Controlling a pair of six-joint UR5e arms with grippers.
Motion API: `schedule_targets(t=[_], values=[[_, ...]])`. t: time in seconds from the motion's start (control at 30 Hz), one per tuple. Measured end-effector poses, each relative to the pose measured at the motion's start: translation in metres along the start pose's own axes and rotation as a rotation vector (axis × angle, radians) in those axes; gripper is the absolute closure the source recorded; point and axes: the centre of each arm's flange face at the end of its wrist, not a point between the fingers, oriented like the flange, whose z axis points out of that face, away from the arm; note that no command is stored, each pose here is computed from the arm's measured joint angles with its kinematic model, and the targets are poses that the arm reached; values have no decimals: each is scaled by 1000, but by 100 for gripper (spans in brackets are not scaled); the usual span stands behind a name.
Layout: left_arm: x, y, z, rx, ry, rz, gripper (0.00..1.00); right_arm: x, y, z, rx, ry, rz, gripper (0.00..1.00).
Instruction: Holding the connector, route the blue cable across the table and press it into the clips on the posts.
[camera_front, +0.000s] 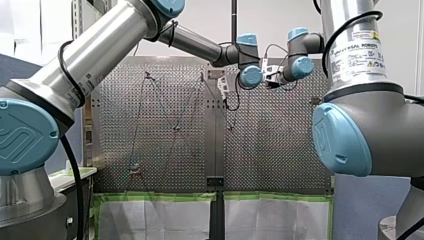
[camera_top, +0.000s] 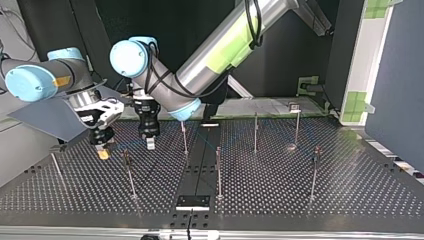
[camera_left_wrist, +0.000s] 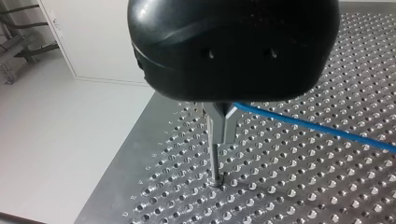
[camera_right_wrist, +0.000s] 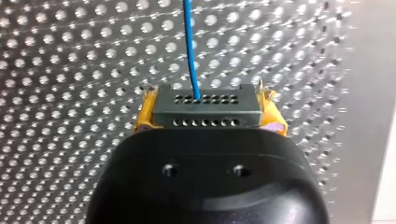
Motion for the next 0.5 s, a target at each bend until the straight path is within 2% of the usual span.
schedule_targets(t=[0.17, 0.27, 0.5], values=[[-1, 2, 4, 4, -3, 1, 100, 18, -3, -5, 12, 36, 20, 100], [-1, 2, 6, 15, -6, -3, 100, 26, -4, -7, 21, 54, 24, 100], [-3, -2, 12, 63, -23, -28, 100, 32, -1, -8, 25, 75, 36, 100]])
